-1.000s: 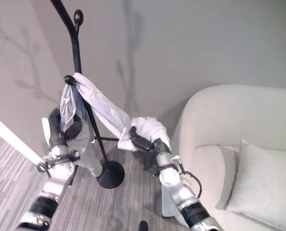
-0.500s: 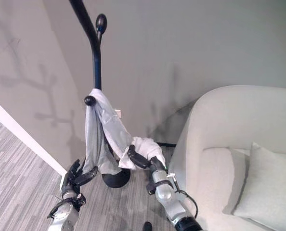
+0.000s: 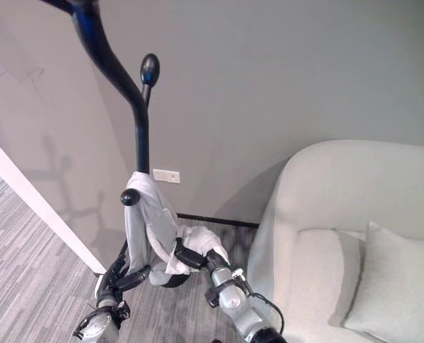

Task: Hang the clothes on the sofa on the clothes rack.

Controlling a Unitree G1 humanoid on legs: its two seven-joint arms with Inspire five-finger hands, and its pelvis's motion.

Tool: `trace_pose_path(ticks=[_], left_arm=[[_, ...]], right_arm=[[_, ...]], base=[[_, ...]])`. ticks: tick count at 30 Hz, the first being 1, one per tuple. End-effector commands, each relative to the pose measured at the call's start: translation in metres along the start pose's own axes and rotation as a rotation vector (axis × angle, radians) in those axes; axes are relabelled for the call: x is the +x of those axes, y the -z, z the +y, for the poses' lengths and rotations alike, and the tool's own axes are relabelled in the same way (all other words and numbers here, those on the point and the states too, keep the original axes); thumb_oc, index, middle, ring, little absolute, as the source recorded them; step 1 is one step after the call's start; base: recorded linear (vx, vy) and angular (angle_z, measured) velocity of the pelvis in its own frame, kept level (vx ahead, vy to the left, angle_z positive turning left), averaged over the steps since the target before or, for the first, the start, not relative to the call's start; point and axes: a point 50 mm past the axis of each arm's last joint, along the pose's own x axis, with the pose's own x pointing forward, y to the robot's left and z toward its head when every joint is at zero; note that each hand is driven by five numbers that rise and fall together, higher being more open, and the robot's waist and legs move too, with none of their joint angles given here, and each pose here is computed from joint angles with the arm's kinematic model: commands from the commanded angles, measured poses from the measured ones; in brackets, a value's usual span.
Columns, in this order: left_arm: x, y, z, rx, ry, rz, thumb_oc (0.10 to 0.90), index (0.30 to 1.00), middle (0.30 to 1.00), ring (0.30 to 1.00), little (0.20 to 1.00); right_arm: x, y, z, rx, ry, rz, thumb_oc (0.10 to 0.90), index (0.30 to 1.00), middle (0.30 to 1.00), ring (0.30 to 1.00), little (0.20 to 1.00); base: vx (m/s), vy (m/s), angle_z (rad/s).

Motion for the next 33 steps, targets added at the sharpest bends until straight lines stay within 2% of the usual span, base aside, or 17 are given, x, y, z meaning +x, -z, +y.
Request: trace_pose_path(ticks=[1,7,9,10,11,13,18,21,26,33], left_arm=[[0.003,0.003,0.018,0.122,-0.031,0.025,0.8,0.9,0.9,0.9,0.9],[0.005,-0.009,0.021,0.111,-0.073,-0.03,0.8,0.9,0.9,0.9,0.9],[0.005,-0.022,0.02,0.062,-0.081,-0.085,0.8,0.9,0.9,0.9,0.9],[0.005,-0.022,0.02,0.062,-0.081,-0.085,0.8,0.9,0.9,0.9,0.9],[0.006,-0.036,0.022,0.012,-0.091,-0.143,0.8,0.9,0.9,0.9,0.9],[0.006,-0.056,0.026,-0.03,-0.101,-0.223,0.8,0.9,0.9,0.9,0.9],[0.007,-0.065,0.035,-0.04,-0.122,-0.252,0.8,0.9,0.9,0.9,0.9],[0.006,-0.045,0.043,-0.026,-0.142,-0.163,0.8,0.9,0.9,0.9,0.9],[-0.003,0.004,0.057,-0.101,-0.195,0.05,0.8,0.9,0.9,0.9,0.9],[-0.01,0.03,0.067,-0.152,-0.248,0.172,0.8,0.9,0.9,0.9,0.9]], right_arm=[[-0.01,0.036,-0.01,-0.087,0.02,0.196,0.4,0.3,0.3,0.3,0.3],[-0.004,0.018,-0.035,0.001,0.156,0.117,0.4,0.3,0.3,0.3,0.3],[-0.004,0.013,-0.044,0.032,0.198,0.094,0.53,0.495,0.495,0.495,0.495],[-0.004,0.013,-0.044,0.032,0.198,0.094,0.646,0.669,0.669,0.669,0.669],[-0.005,0.009,-0.053,0.089,0.248,0.07,0.8,0.9,0.9,0.9,0.9],[-0.007,0.004,-0.068,0.131,0.299,0.037,0.8,0.9,0.9,0.9,0.9],[-0.01,-0.005,-0.088,0.176,0.363,-0.017,0.8,0.9,0.9,0.9,0.9],[-0.014,-0.013,-0.098,0.158,0.357,-0.066,0.8,0.9,0.9,0.9,0.9],[-0.027,-0.031,-0.113,0.035,0.305,-0.165,0.8,0.9,0.9,0.9,0.9],[-0.043,-0.046,-0.132,-0.047,0.276,-0.245,0.8,0.9,0.9,0.9,0.9]], base=[[0.0,0.0,0.0],[0.0,0.0,0.0],[0.0,0.0,0.0],[0.0,0.0,0.0],[0.0,0.0,0.0],[0.0,-0.003,0.05],[0.0,-0.001,0.01],[0.0,0.0,0.0],[0.0,-0.002,-0.01],[-0.01,-0.004,-0.07]])
